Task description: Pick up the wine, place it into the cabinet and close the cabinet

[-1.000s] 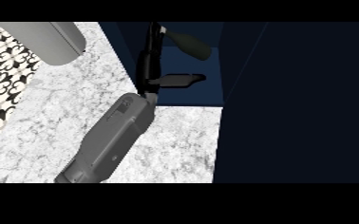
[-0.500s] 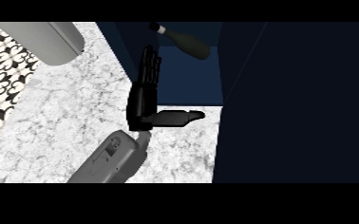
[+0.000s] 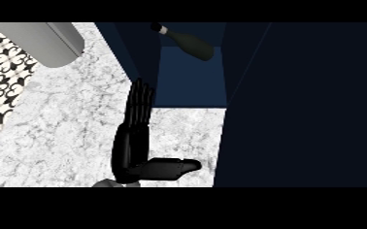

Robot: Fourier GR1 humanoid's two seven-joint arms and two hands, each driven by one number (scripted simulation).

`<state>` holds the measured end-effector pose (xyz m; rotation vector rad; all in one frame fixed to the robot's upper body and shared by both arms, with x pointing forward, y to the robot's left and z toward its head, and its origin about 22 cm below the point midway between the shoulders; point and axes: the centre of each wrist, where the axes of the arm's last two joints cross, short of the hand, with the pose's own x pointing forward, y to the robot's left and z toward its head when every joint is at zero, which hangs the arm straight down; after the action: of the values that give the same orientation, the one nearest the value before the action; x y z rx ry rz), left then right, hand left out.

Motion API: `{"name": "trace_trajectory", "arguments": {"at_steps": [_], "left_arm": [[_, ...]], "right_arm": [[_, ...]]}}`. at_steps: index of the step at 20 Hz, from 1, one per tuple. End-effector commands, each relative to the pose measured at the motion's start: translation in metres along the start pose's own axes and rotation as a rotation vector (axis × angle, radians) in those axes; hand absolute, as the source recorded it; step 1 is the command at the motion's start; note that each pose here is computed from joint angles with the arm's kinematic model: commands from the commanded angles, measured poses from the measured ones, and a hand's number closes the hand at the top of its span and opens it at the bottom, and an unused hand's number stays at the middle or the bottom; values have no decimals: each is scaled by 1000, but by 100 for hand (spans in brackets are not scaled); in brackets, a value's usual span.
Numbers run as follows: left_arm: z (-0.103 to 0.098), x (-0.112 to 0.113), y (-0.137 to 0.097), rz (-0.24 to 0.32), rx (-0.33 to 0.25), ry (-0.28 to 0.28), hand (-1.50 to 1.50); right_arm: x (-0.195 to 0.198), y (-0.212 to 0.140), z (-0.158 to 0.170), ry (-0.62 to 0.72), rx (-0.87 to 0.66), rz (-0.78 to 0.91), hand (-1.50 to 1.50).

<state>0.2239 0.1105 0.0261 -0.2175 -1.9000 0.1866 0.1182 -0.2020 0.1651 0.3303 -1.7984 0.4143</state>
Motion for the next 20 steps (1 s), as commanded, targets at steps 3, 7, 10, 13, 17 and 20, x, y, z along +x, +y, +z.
{"name": "trace_trajectory", "arguments": {"at_steps": [3,7,10,13,17,20], "left_arm": [[22,9,34,-49,17,4,-150],[51,21,44,-34,28,1,-150],[59,32,51,-32,36,11,-150],[67,52,78,-45,24,5,-150],[66,66,93,-44,37,-8,-150],[77,62,98,-59,66,-44,-150]], "right_arm": [[35,14,26,11,293,11,150],[39,31,24,17,392,-61,150],[45,36,28,-6,449,-55,150],[44,45,20,-44,454,-51,150],[38,60,-2,-49,473,-57,150],[39,73,-4,-12,500,-106,150]]}}
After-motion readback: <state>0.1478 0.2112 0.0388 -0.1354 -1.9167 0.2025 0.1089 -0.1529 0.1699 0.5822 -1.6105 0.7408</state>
